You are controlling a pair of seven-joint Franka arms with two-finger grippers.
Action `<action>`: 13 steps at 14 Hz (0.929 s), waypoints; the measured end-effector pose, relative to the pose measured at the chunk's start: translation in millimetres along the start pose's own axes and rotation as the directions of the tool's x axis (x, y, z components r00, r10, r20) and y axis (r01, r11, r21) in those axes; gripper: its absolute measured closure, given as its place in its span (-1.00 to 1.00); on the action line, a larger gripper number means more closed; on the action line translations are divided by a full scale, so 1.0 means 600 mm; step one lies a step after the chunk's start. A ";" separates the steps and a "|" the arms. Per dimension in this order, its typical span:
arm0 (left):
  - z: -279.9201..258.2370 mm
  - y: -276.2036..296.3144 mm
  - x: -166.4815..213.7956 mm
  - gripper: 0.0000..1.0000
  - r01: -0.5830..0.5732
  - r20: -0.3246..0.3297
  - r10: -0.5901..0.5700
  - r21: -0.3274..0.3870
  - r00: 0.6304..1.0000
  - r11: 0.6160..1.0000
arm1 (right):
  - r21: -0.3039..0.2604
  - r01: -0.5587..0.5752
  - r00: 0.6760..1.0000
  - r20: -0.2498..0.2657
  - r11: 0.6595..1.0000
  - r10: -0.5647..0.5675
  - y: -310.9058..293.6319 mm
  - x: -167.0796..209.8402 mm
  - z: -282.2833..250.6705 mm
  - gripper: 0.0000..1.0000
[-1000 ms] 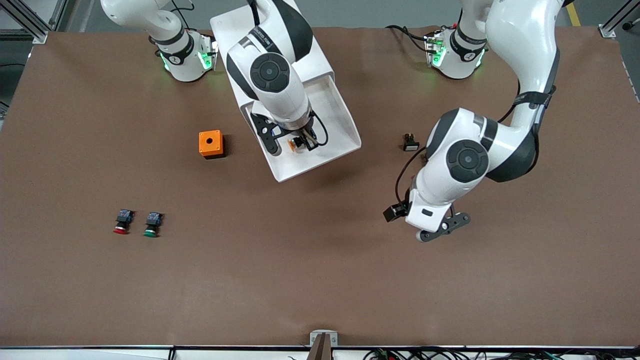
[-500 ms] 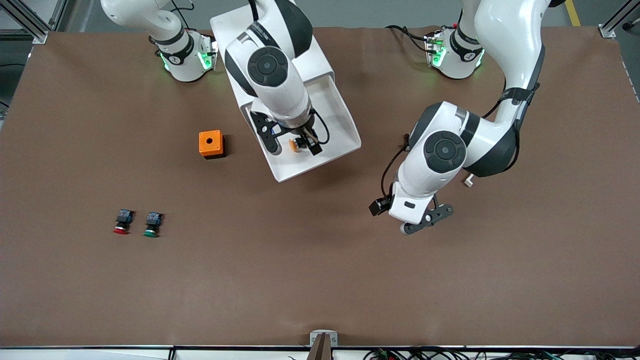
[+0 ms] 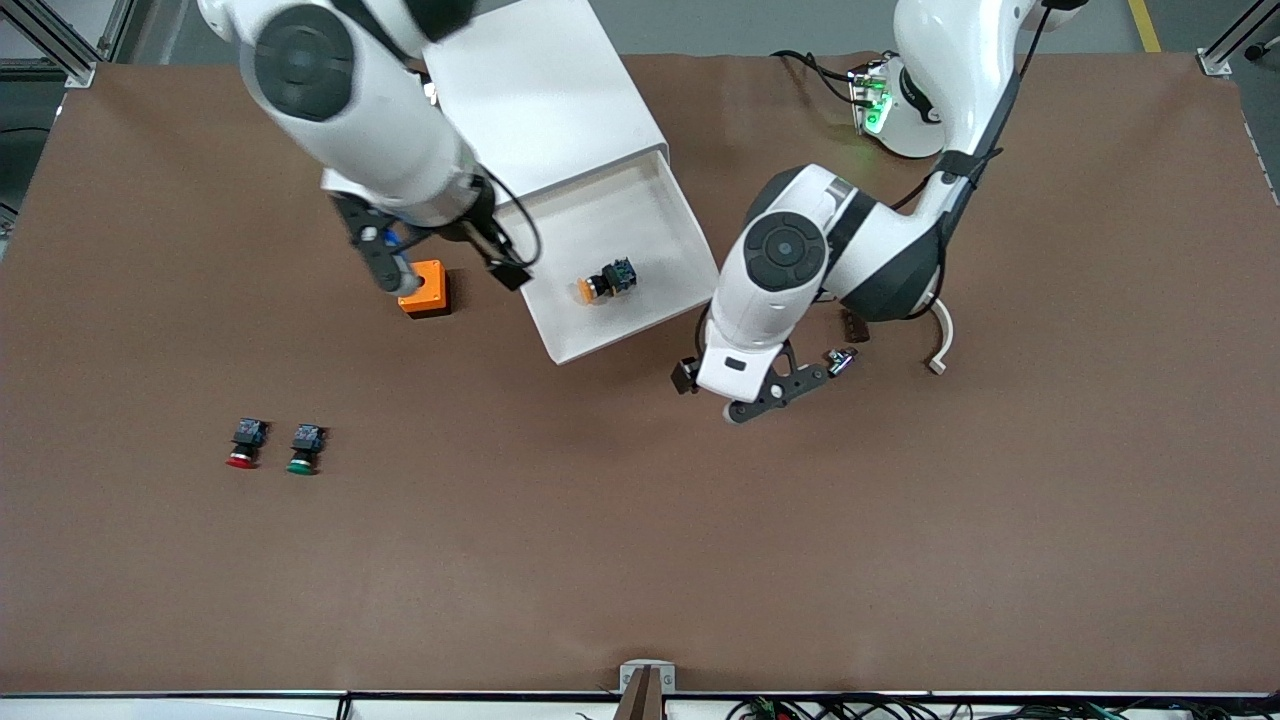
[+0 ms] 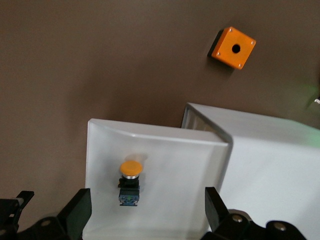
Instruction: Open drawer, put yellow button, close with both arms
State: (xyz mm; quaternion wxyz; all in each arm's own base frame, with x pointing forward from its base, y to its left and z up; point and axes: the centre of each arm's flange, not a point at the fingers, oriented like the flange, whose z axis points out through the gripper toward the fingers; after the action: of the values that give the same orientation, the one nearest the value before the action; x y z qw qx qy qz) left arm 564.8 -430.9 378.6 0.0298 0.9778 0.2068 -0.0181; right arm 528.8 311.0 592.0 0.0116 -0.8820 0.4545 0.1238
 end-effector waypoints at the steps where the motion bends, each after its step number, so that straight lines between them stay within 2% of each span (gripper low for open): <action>1: 0.007 0.006 -0.013 -1.00 -0.012 0.004 0.012 0.005 1.000 1.000 | -0.002 0.065 0.998 0.008 0.998 -0.065 0.027 0.040 -0.030 -1.00; 4: 0.037 0.027 -0.051 -1.00 -0.024 0.022 0.024 0.016 0.999 1.000 | 0.000 0.249 0.968 0.023 0.969 -0.249 0.111 0.180 -0.097 -1.00; 7: 0.058 0.045 -0.087 -1.00 0.008 0.071 -0.009 0.005 0.997 1.000 | -0.033 0.391 0.920 0.001 0.920 -0.391 0.183 0.302 -0.121 -1.00; 10: 0.063 0.055 -0.109 -1.00 0.022 0.106 -0.022 -0.003 0.994 1.000 | -0.024 0.489 0.872 0.016 0.872 -0.489 0.242 0.401 -0.125 -1.00; 13: 0.065 0.069 -0.144 -1.00 0.035 0.108 -0.035 0.003 0.994 0.999 | -0.040 0.523 0.852 0.010 0.851 -0.523 0.284 0.466 -0.122 -1.00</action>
State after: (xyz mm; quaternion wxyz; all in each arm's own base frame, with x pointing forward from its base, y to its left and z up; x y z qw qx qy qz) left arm 501.5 -506.0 345.7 0.0402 0.9716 0.2218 -0.0717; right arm 562.5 -22.1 614.6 0.0263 -0.9724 0.1950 0.1250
